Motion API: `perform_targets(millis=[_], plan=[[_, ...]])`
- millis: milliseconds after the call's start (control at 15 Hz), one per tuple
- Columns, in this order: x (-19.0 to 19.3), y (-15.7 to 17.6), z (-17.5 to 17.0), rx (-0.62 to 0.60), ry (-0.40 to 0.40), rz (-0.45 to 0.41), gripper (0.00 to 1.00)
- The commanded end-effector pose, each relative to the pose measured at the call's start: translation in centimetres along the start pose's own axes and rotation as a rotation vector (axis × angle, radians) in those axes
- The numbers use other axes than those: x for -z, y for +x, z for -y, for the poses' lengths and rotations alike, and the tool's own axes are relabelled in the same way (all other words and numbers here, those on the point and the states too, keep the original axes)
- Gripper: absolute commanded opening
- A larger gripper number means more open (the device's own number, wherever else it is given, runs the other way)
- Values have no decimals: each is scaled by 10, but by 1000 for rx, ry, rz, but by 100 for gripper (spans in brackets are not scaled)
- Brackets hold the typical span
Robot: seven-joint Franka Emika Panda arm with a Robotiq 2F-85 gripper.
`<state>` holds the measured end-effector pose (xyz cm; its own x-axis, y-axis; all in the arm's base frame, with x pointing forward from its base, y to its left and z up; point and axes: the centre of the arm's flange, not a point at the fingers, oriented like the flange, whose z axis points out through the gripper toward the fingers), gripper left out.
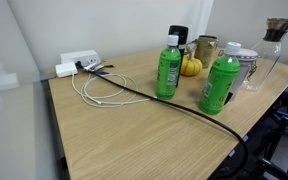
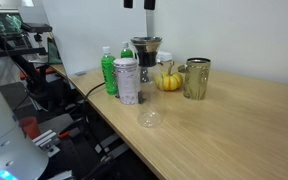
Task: Remove the stopper from the cylinder
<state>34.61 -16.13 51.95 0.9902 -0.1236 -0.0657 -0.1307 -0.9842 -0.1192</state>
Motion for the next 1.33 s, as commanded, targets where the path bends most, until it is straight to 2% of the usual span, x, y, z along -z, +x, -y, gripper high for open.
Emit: perform_targets(millis=[0,67,133,533,867,1267], plan=[[-17,1,1,62,-56,-3,100],[-20,2,2,64,-77,-2,100],[-14,2,3,35,-38,14,100],[-14,2,3,37,-41,12,100],[-18,-2,19,73,-88,-1,100],[-24,-1,26,61,-76,-12,100]])
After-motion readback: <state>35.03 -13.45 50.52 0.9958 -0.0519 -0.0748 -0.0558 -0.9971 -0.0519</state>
